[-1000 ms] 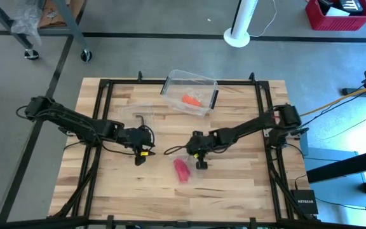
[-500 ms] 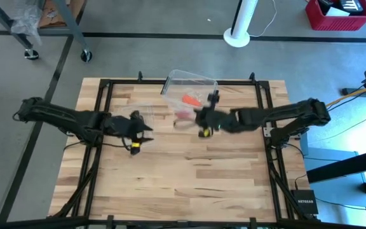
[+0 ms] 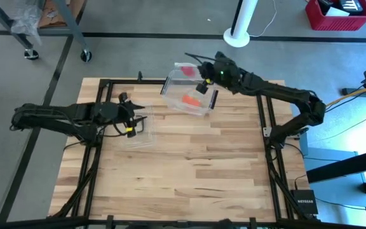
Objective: Roll bandage
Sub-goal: Put the transparent zip bag into the transparent container
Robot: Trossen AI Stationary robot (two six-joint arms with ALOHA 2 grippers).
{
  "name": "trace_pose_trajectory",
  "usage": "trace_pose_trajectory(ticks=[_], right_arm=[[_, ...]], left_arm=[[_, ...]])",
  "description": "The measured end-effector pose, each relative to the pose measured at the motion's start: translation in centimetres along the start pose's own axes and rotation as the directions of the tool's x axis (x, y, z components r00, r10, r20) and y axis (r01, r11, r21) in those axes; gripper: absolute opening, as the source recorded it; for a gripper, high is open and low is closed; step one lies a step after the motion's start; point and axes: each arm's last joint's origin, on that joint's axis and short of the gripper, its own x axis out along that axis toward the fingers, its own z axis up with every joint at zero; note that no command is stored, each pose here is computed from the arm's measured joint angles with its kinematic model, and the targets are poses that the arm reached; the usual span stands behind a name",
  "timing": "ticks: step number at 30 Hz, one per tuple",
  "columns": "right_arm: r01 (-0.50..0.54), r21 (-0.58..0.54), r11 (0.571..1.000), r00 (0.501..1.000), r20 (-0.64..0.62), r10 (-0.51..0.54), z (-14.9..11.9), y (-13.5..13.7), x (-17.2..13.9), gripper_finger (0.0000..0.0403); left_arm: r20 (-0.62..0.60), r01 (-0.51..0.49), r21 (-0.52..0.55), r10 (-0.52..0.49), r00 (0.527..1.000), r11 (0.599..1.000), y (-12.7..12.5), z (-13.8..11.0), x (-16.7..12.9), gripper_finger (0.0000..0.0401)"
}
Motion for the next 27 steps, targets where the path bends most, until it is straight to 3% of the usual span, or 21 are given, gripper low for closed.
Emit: trace_pose_trajectory(ticks=[3,11,27], right_arm=[[-0.044,0.039,0.998,0.999,0.003,0.044,-0.7,-0.5,1.6,0.0003],[-0.083,0.032,0.996,0.997,0.005,0.083,-1.7,1.3,5.0,0.0006],[-0.048,0.145,0.988,0.996,-0.064,0.058,-4.5,2.9,9.8,0.0007]], left_arm=[[-0.02,-0.033,0.028,0.034,0.999,0.999,0.6,-0.2,0.3,0.0188],[-0.047,-0.091,0.064,0.094,0.995,0.994,1.7,-0.4,0.8,0.0188],[-0.057,-0.116,0.08,0.121,0.991,0.99,2.2,-0.5,1.0,0.0188]])
